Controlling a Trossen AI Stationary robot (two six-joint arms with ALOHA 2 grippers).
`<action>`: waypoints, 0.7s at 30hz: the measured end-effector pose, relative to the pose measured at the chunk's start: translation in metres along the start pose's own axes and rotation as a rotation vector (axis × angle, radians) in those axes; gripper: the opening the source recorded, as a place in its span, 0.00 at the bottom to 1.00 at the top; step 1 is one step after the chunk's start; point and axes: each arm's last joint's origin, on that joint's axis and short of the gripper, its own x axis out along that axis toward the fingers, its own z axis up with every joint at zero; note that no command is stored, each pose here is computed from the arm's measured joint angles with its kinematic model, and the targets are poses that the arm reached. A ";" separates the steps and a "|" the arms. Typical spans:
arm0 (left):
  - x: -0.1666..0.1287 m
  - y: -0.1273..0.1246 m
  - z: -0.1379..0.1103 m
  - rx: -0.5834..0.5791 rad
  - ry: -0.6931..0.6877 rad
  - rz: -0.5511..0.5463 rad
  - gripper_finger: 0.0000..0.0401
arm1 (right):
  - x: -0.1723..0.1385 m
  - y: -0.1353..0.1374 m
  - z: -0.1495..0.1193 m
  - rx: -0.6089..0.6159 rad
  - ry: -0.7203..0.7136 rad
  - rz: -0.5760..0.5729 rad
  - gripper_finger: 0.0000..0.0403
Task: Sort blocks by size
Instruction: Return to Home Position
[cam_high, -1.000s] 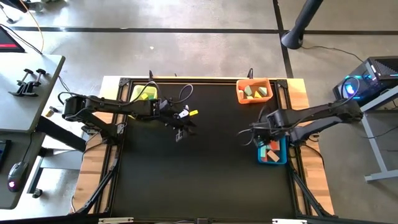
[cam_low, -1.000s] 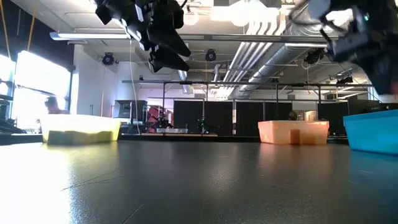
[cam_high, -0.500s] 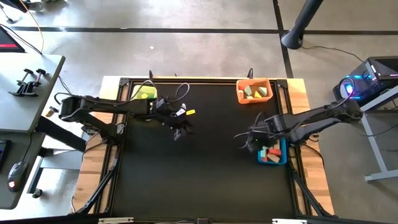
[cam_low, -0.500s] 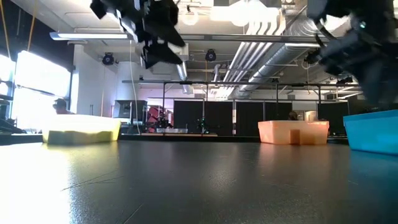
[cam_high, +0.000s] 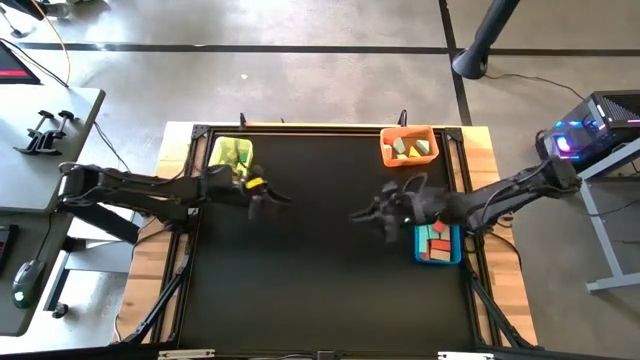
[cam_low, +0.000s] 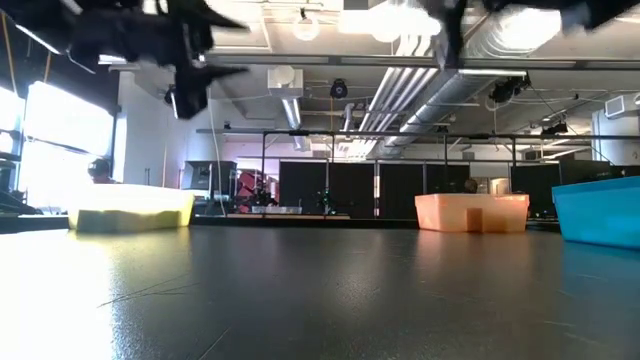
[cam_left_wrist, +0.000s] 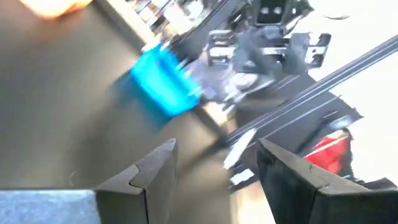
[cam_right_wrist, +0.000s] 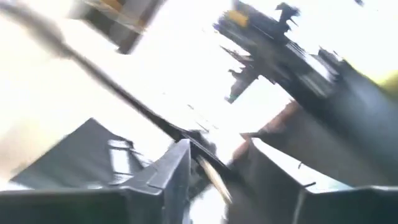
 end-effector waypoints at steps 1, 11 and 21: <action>-0.005 -0.004 0.002 -0.018 -0.026 -0.031 0.50 | -0.002 0.016 0.011 -0.065 -0.036 0.071 0.38; -0.038 -0.016 0.017 -0.025 -0.183 -0.051 0.50 | -0.094 0.068 0.065 -0.386 -0.006 -0.066 0.18; -0.042 -0.015 0.018 -0.064 -0.192 -0.037 0.50 | -0.140 0.009 0.023 -0.220 -0.053 -0.025 0.14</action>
